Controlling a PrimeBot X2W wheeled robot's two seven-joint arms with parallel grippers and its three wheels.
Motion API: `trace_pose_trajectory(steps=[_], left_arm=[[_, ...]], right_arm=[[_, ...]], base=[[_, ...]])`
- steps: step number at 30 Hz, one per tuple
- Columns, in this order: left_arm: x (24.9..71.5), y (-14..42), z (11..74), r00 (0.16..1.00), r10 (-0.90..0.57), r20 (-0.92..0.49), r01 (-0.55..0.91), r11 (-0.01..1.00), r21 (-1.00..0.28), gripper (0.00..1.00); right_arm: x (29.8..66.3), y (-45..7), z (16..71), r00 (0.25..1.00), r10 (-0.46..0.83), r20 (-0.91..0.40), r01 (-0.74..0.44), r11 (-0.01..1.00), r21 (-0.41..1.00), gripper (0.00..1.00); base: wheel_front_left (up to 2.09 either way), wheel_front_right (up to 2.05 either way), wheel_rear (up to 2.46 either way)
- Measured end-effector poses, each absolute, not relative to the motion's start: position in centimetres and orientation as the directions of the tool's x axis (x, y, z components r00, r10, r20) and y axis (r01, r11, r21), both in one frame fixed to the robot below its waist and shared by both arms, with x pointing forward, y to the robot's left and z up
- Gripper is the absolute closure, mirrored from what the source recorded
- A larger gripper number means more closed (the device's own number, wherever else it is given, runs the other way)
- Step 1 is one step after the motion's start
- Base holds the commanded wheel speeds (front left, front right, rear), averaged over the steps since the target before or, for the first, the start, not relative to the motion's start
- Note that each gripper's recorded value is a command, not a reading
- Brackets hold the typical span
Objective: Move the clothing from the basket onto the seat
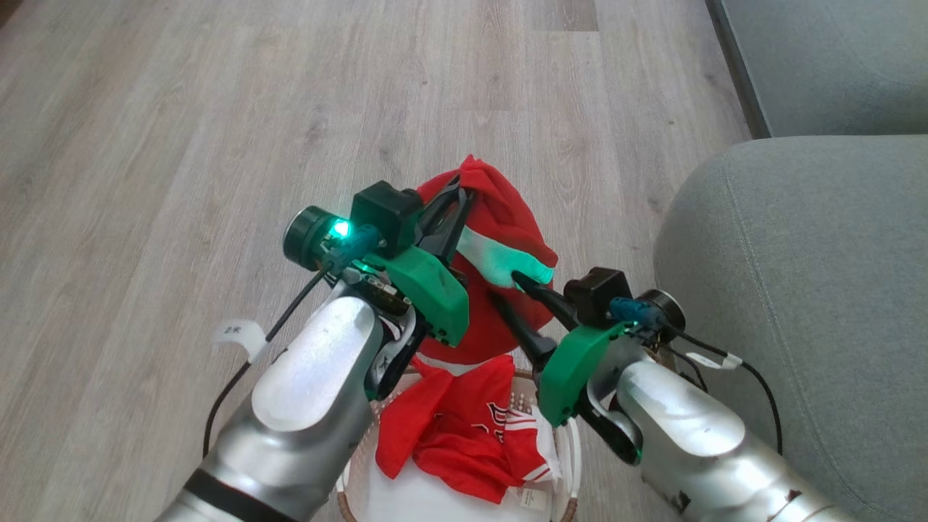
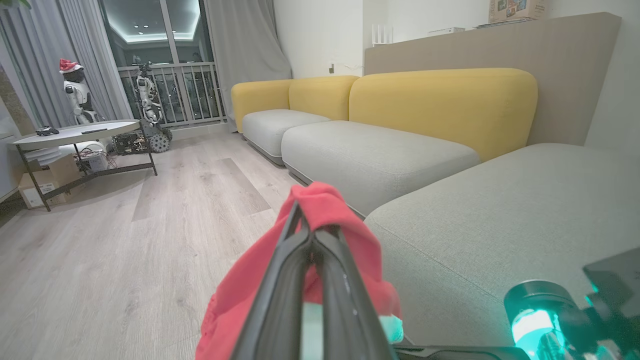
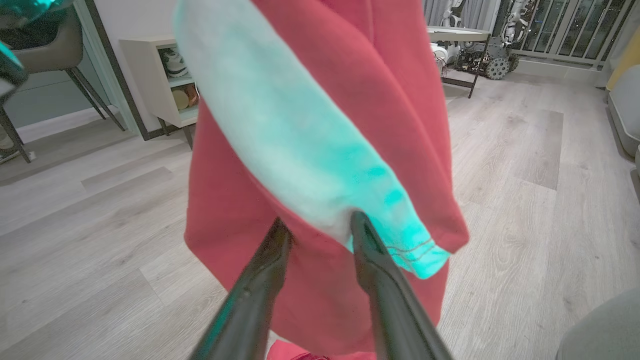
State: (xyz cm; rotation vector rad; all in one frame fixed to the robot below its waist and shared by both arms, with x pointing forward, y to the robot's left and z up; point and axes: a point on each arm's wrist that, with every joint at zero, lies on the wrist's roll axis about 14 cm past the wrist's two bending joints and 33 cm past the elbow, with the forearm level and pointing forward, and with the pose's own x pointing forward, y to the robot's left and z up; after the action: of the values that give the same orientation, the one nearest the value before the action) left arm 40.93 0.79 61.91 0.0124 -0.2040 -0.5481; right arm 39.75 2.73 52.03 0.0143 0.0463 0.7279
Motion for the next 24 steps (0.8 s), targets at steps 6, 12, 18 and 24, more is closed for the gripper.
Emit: trace_pose_trajectory(steps=[6, 12, 18, 24], left_arm=[[41.0, 0.6, 61.7, 0.835, -0.518, 0.186, 0.518, 0.854, 0.057, 1.00], [41.2, 0.7, 61.5, 0.840, -0.512, 0.182, 0.513, 0.857, 0.044, 1.00], [41.9, 1.4, 61.1, 0.859, -0.477, 0.187, 0.484, 0.875, 0.009, 0.31], [42.3, 1.7, 59.4, 0.877, -0.451, 0.166, 0.460, 0.888, -0.018, 0.00]], right_arm=[[40.2, 2.8, 52.6, 0.747, 0.665, -0.023, -0.664, 0.747, 0.026, 1.00], [40.6, 2.4, 53.2, 0.758, 0.652, -0.002, -0.652, 0.758, 0.030, 1.00], [41.4, 0.8, 54.6, 0.791, 0.611, 0.045, -0.612, 0.790, 0.034, 1.00], [42.4, -2.0, 56.9, 0.836, 0.535, 0.118, -0.542, 0.839, 0.034, 1.00]], base=[[0.00, 0.00, 0.00], [0.00, 0.00, 0.00], [0.00, 0.00, 0.00], [0.00, 0.00, 0.00]])
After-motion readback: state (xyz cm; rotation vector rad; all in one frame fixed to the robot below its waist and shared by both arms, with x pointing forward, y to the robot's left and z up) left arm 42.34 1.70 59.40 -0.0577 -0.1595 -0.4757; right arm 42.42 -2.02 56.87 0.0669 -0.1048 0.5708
